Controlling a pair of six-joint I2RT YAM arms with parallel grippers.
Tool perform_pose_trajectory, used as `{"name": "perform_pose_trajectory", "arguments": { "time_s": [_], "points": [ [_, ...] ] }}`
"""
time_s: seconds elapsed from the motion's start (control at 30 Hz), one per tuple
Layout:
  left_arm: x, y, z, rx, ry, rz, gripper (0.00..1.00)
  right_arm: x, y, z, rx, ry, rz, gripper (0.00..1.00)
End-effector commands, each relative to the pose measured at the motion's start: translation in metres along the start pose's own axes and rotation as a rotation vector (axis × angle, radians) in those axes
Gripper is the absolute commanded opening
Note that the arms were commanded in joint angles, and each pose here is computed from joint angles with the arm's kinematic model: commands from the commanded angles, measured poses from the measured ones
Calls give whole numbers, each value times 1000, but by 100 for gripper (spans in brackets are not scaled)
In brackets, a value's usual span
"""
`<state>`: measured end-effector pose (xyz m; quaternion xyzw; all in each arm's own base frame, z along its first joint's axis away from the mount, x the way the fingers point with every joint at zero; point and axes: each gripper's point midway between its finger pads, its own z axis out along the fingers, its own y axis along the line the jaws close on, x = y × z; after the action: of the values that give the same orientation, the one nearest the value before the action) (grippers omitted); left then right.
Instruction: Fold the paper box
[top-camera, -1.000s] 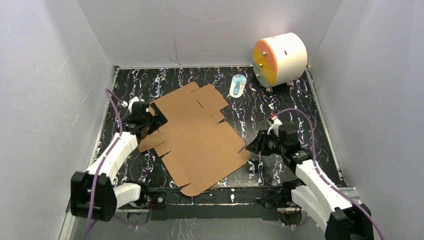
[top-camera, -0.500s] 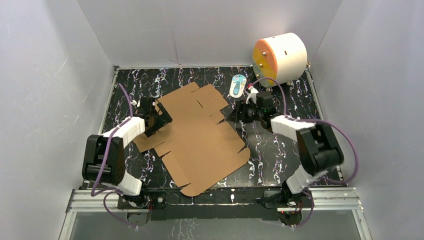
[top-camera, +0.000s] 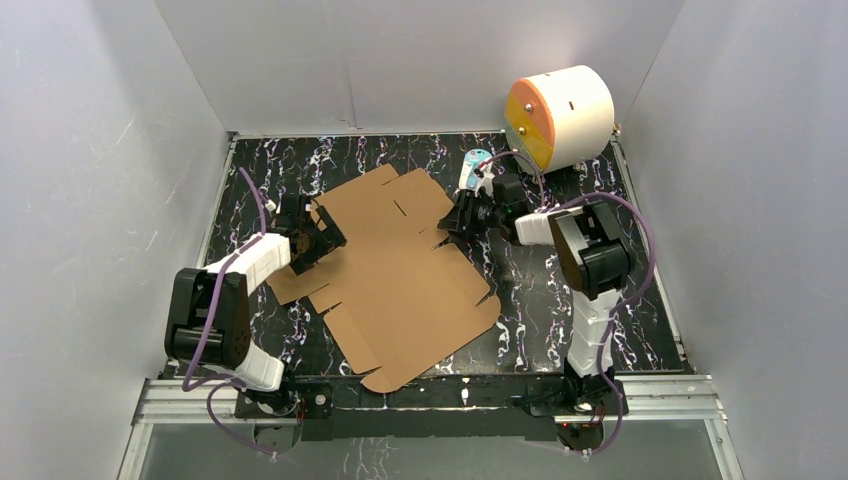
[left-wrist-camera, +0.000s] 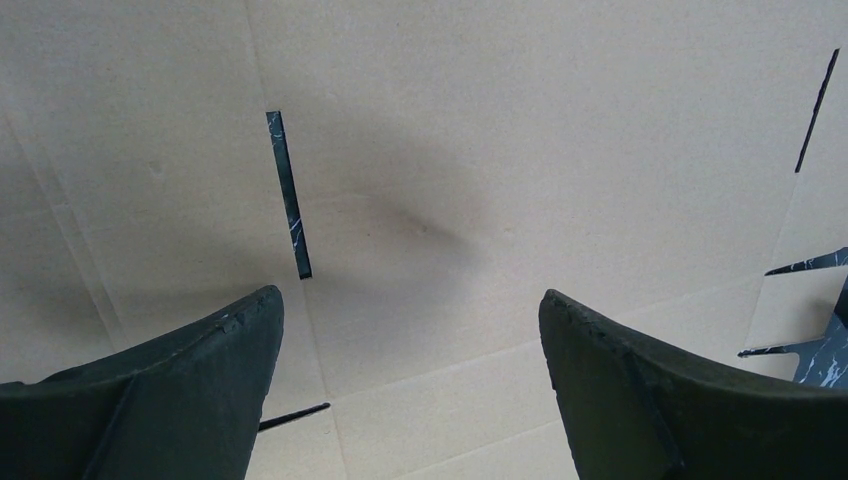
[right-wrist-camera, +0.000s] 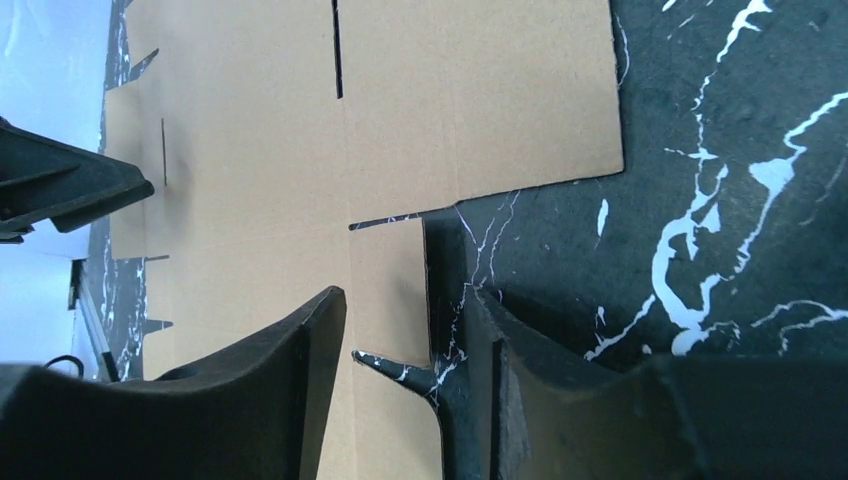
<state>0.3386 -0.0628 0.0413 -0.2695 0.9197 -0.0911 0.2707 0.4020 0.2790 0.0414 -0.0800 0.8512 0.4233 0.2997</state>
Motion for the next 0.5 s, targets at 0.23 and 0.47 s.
{"name": "perform_pose_trajectory", "arguments": {
  "time_s": [0.23, 0.47],
  "points": [
    [9, -1, -5, 30, 38, 0, 95, 9, 17, 0, -89, -6, 41, 22],
    [26, -7, -13, 104, 92, -7, 94, 31, 26, -43, -43, -40, 50, 2]
  ]
}}
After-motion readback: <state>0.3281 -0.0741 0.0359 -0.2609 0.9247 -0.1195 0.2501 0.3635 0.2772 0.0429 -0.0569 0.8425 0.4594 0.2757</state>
